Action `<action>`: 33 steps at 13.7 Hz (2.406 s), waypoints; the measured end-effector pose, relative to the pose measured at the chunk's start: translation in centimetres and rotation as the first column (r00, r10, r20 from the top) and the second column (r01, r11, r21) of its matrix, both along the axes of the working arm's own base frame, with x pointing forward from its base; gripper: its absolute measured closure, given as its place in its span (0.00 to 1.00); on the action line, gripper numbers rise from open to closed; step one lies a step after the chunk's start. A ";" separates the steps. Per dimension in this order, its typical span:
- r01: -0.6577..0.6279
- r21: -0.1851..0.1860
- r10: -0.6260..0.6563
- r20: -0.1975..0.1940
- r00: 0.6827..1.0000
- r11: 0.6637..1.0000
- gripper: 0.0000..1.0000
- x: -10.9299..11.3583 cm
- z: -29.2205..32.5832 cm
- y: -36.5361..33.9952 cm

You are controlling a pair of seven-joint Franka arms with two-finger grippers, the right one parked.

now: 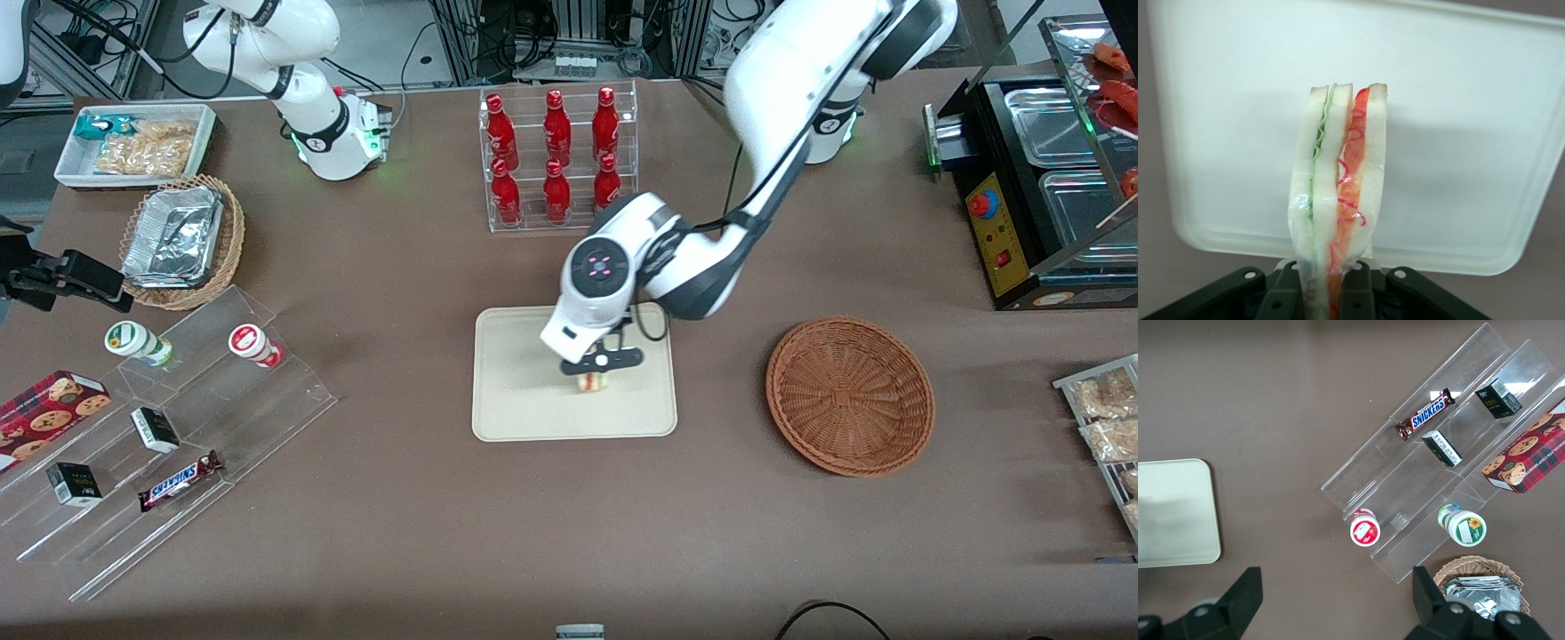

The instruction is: Place sandwich from basket to tray

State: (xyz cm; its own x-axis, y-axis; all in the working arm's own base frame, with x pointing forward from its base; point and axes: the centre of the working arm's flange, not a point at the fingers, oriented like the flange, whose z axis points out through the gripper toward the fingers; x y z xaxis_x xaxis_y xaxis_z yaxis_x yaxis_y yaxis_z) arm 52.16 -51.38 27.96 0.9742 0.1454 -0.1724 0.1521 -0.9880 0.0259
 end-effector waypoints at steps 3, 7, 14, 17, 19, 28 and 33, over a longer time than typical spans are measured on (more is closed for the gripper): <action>-0.001 0.008 0.001 -0.003 1.000 1.000 0.84 0.3 -3.5 -2.0; 0.003 0.030 -0.004 0.019 1.000 1.000 0.82 1.2 -4.6 -1.5; 0.002 0.035 -0.004 0.059 0.998 0.999 0.30 2.3 -3.5 -1.1; -0.008 0.040 0.004 0.105 0.994 0.999 0.01 3.5 0.6 -0.4; -0.031 0.056 0.023 0.140 0.990 0.998 0.00 4.5 6.0 1.4; 0.085 0.201 -0.090 0.016 0.996 0.976 0.00 5.5 28.4 29.4; 0.079 0.173 -0.071 -0.049 0.996 0.982 0.00 2.9 31.5 41.6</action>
State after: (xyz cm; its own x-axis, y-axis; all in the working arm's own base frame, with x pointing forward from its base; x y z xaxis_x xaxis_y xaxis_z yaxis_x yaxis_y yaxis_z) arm 55.06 -9.76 59.50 0.9759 0.1038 -0.1918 0.0748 -0.9854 -0.1527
